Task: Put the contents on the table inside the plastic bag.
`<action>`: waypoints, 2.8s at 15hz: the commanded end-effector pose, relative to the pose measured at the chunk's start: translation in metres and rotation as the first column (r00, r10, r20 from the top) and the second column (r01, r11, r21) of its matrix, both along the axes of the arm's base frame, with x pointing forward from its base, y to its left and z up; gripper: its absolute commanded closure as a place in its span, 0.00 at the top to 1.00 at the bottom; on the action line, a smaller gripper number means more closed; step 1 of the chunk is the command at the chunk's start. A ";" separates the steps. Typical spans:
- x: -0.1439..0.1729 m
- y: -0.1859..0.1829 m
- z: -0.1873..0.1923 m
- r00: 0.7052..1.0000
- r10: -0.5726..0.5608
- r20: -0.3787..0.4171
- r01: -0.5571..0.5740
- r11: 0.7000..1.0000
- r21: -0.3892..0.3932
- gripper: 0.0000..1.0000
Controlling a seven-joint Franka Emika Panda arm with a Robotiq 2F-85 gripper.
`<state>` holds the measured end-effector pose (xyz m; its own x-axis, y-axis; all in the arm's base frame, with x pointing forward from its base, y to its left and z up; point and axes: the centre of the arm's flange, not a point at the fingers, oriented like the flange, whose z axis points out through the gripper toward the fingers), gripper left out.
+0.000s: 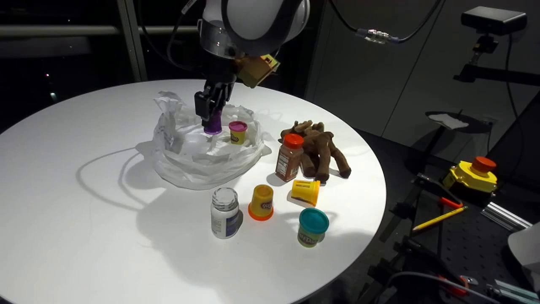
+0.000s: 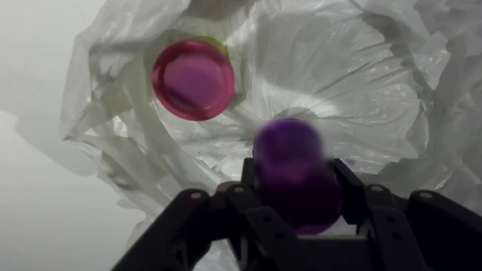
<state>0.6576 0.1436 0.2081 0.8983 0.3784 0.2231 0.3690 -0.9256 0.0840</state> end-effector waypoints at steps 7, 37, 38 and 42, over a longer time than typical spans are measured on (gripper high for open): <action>0.034 0.018 -0.062 0.996 0.070 0.054 -0.065 0.994 -0.086 0.20; -0.204 0.129 0.033 0.992 0.046 -0.122 -0.035 0.996 0.088 1.00; -0.209 0.135 0.034 0.992 0.060 -0.113 -0.049 0.994 0.095 1.00; -0.218 0.149 0.024 0.990 0.106 -0.091 -0.098 0.992 0.084 1.00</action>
<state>0.4472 0.2861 0.2357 0.8893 0.4369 0.1351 0.4468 -0.8931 -0.0532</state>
